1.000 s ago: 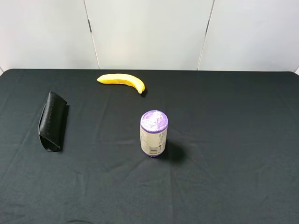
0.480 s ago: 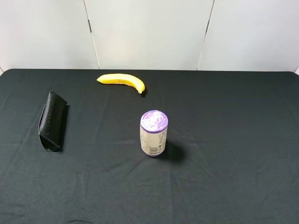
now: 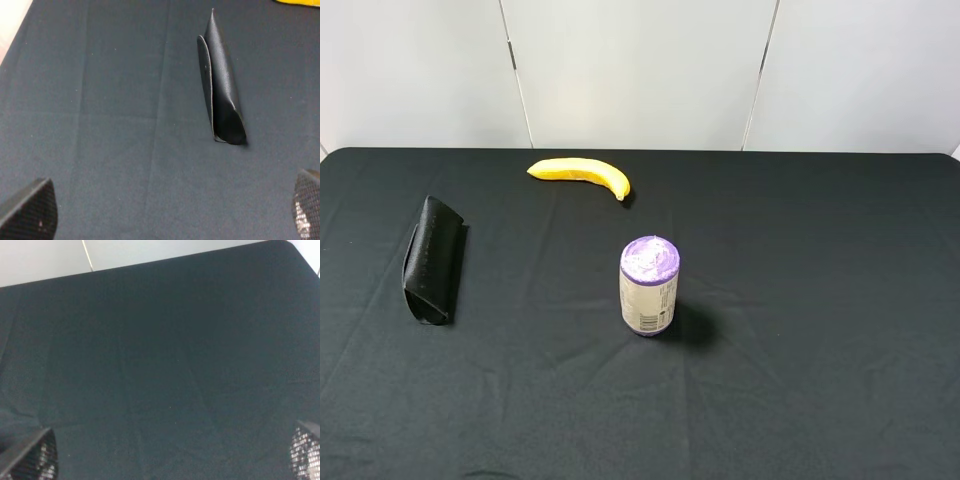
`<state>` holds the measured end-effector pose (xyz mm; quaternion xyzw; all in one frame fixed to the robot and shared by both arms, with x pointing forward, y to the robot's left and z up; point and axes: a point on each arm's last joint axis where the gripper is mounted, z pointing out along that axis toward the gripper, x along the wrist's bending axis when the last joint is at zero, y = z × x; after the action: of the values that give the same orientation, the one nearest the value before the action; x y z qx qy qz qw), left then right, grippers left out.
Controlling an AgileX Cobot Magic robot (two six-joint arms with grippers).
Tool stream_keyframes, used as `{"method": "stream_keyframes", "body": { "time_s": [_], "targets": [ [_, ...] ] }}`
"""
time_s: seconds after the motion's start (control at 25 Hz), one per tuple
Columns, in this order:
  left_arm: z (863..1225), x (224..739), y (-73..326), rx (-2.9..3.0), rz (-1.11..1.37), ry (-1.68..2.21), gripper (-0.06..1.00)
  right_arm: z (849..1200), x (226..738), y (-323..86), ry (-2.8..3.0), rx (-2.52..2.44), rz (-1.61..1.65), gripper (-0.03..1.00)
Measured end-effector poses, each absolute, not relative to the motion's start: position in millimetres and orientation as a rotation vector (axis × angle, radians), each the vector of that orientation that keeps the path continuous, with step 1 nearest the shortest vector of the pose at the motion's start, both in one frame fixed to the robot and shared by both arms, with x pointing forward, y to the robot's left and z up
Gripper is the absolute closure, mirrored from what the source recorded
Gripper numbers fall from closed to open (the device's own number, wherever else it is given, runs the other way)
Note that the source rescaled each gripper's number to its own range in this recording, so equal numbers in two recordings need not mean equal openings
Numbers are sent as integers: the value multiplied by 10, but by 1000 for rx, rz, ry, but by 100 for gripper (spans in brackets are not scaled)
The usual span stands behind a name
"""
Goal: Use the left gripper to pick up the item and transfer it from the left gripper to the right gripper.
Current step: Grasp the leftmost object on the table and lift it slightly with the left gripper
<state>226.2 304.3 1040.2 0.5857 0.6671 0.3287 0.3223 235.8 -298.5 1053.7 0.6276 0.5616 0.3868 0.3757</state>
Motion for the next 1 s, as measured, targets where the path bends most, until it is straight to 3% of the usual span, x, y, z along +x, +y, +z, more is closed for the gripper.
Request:
{"method": "stream_keyframes", "body": {
  "time_s": [0.2, 0.4, 0.76, 1.0],
  "targets": [
    [10409, 2266, 3045, 1569, 873, 1741, 5, 10537, 2358, -2985, 1437, 1606, 990, -3],
    [10693, 2464, 3056, 1669, 789, 1831, 5, 10537, 2358, -2985, 1437, 1606, 990, -3],
    [11054, 3363, 3087, 1811, 573, 2035, 5, 10537, 2358, -2985, 1437, 1606, 990, -3],
    [10886, 3988, 3129, 1888, 461, 2166, 5, 10537, 2358, -2985, 1437, 1606, 990, -3]
  ]
}}
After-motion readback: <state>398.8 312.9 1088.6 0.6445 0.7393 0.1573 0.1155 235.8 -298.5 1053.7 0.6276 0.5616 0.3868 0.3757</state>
